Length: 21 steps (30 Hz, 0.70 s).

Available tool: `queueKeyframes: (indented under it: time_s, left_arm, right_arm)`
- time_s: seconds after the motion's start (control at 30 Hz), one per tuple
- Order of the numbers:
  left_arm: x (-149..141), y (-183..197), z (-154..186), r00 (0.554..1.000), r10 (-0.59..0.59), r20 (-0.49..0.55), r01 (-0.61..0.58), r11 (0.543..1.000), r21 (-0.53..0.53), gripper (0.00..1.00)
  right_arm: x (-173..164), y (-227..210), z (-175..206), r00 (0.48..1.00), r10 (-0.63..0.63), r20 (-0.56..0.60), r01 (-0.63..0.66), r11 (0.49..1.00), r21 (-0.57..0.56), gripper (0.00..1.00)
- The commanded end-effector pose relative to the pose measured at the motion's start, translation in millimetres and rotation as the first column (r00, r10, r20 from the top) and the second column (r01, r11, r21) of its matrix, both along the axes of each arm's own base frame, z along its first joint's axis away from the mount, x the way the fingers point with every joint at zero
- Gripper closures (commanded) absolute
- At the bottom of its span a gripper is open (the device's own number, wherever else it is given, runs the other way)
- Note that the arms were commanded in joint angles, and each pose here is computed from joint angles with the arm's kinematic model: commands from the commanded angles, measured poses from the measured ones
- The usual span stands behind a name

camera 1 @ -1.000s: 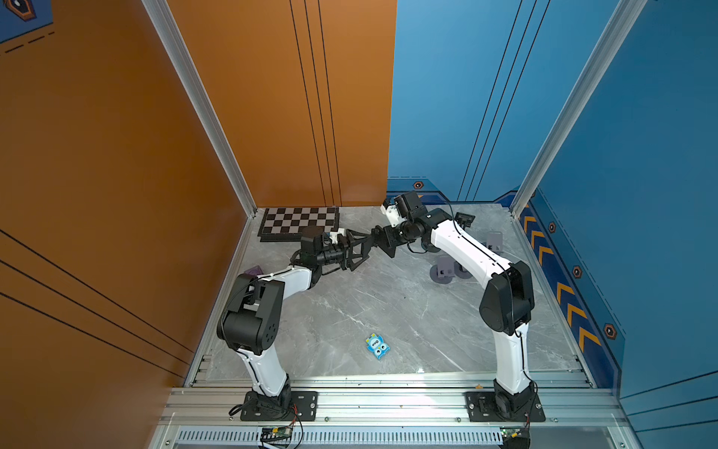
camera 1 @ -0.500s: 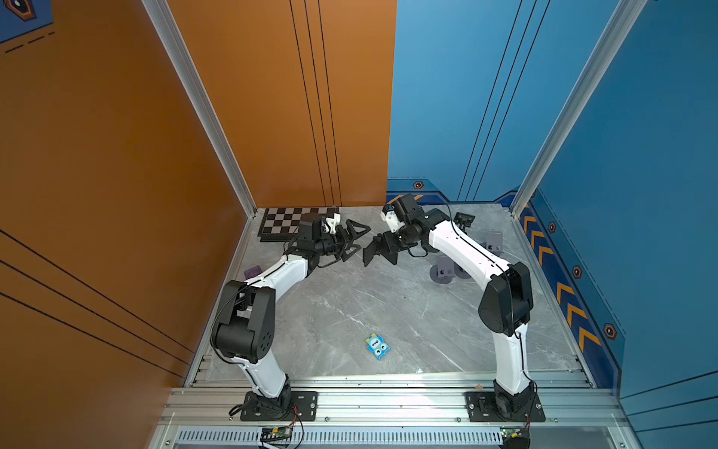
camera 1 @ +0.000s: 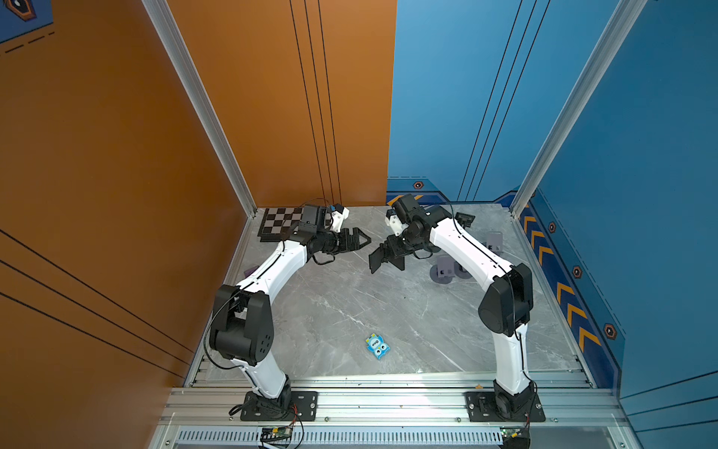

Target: Open the phone stand

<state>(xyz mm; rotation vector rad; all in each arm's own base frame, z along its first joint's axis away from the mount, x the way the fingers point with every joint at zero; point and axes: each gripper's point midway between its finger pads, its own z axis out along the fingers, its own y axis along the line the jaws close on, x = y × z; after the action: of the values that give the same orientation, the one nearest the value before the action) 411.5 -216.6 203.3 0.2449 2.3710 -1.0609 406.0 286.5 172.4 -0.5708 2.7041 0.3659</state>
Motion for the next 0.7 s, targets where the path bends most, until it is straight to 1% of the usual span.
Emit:
queueKeyframes:
  time_s: [0.0, 0.03, 0.07, 0.1, 0.23, 0.3, 0.43, 0.47, 0.67]
  left_arm:
    - [-28.7, -16.0, 10.5, 0.987, -0.150, 0.061, 0.147, 0.988, 0.047, 0.22]
    - [-31.9, -19.6, 10.0, 0.984, -0.166, 0.064, 0.163, 0.985, 0.052, 0.25]
    - [-35.8, -24.6, 9.1, 0.980, -0.187, 0.066, 0.183, 0.981, 0.060, 0.30]
    - [-39.1, -28.4, 6.8, 0.977, -0.203, 0.063, 0.199, 0.977, 0.076, 0.32]
    - [-47.2, -39.8, -0.7, 0.965, -0.254, 0.061, 0.244, 0.960, 0.138, 0.33]
    - [-48.1, -42.3, -5.7, 0.962, -0.267, 0.050, 0.256, 0.954, 0.154, 0.35]
    - [-47.1, -44.5, -6.6, 0.961, -0.271, 0.053, 0.259, 0.952, 0.165, 0.42]
    - [-46.2, -44.6, -6.9, 0.961, -0.271, 0.053, 0.259, 0.952, 0.166, 0.47]
    - [-49.3, -47.0, -16.4, 0.959, -0.283, 0.022, 0.276, 0.948, 0.159, 0.50]
  right_arm:
    - [-6.6, -0.8, 12.9, 1.000, -0.012, 0.005, 0.012, 1.000, -0.016, 1.00]
    - [-7.7, 0.0, 13.3, 1.000, -0.009, 0.004, 0.009, 1.000, -0.017, 1.00]
    - [-7.6, 1.8, 2.4, 1.000, -0.007, -0.017, 0.006, 0.999, -0.032, 1.00]
    - [-7.6, 3.0, -0.1, 1.000, -0.004, -0.021, 0.003, 0.999, -0.035, 1.00]
    - [-8.6, 6.9, -1.3, 1.000, 0.002, -0.022, -0.003, 0.999, -0.040, 1.00]
    - [-9.6, 10.2, -2.1, 1.000, 0.009, -0.024, -0.010, 0.999, -0.038, 1.00]
    - [-9.8, 12.5, -4.1, 1.000, 0.014, -0.028, -0.015, 0.999, -0.037, 1.00]
    - [-10.0, 12.9, -3.9, 1.000, 0.015, -0.026, -0.016, 0.999, -0.038, 1.00]
    - [-8.7, 15.6, -3.4, 1.000, 0.017, -0.022, -0.018, 0.999, -0.036, 1.00]
